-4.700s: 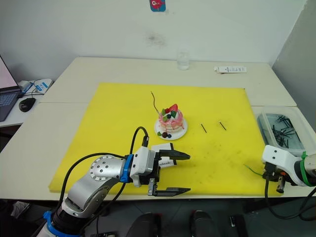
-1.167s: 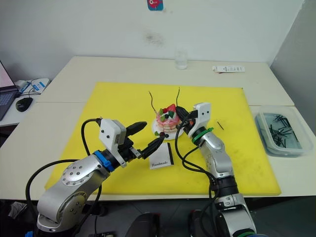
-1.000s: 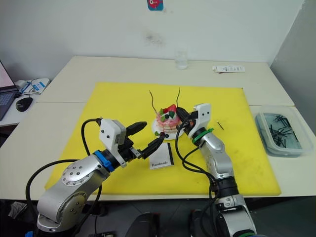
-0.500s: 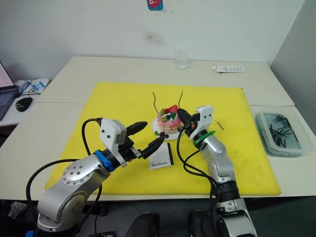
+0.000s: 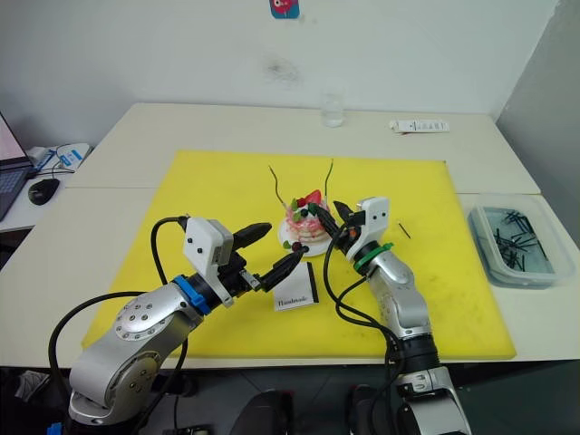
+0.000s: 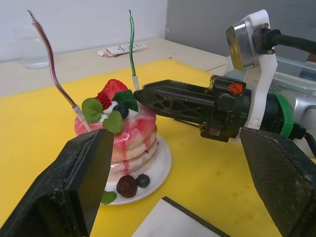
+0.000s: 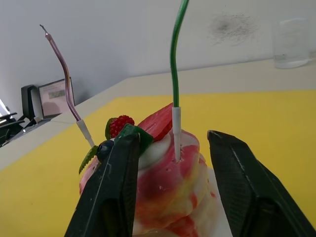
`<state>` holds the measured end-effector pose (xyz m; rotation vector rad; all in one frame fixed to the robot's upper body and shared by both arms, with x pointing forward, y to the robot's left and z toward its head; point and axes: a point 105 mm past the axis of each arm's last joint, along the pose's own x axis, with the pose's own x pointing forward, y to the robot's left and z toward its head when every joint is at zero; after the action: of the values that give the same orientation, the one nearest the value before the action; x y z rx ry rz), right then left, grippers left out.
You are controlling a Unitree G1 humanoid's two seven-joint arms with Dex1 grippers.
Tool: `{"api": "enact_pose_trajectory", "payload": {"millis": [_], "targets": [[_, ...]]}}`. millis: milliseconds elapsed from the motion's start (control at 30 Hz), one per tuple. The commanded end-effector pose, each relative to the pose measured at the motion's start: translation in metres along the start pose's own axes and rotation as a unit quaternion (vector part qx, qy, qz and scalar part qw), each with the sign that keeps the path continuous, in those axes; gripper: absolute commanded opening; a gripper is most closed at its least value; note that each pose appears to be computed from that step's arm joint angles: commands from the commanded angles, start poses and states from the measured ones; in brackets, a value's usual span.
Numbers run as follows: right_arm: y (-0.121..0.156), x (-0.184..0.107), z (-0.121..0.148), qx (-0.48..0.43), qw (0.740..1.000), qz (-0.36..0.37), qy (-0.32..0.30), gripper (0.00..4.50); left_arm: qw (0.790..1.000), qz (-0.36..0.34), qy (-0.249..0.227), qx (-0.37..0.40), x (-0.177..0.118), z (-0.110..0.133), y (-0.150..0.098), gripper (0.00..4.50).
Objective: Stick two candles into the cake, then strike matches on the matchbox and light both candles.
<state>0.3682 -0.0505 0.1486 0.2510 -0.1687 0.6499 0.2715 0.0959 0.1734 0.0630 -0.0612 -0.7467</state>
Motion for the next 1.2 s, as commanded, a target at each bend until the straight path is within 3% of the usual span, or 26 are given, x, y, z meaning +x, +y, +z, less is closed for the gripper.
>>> {"api": "enact_pose_trajectory", "payload": {"millis": [33,200,333,400,433,567,700,967,1200], "targets": [[0.004,-0.001,0.024,-0.010,0.999,0.016,-0.036,2.04,1.000,-0.012,-0.018,0.007,-0.001,0.008,-0.007,4.50],[0.001,-0.017,0.037,-0.027,0.999,0.033,-0.025,2.04,1.000,-0.028,0.012,0.003,-0.012,-0.003,-0.004,4.50],[-0.002,-0.039,0.046,-0.079,0.992,0.093,0.028,2.04,0.991,-0.061,0.061,-0.104,-0.038,-0.016,0.007,4.50],[0.005,-0.049,0.044,-0.103,0.983,0.138,0.067,1.67,0.981,-0.071,0.074,-0.165,-0.049,-0.014,0.016,4.50],[0.008,-0.055,0.039,-0.124,0.974,0.162,0.101,1.53,0.970,-0.086,0.081,-0.214,-0.054,-0.011,0.018,4.50],[0.015,-0.068,0.014,-0.208,0.930,0.209,0.220,0.07,0.896,-0.139,0.157,-0.392,-0.069,-0.002,0.029,4.50],[0.022,-0.064,0.004,-0.228,0.917,0.221,0.242,0.03,0.847,-0.131,0.194,-0.478,-0.063,-0.003,0.038,4.50],[0.018,-0.067,-0.019,-0.252,0.903,0.206,0.279,0.03,0.795,-0.128,0.291,-0.517,-0.049,-0.036,0.031,4.50],[0.025,-0.069,-0.028,-0.247,0.900,0.212,0.291,0.03,0.783,-0.095,0.302,-0.536,-0.033,-0.055,0.030,4.50]]}}
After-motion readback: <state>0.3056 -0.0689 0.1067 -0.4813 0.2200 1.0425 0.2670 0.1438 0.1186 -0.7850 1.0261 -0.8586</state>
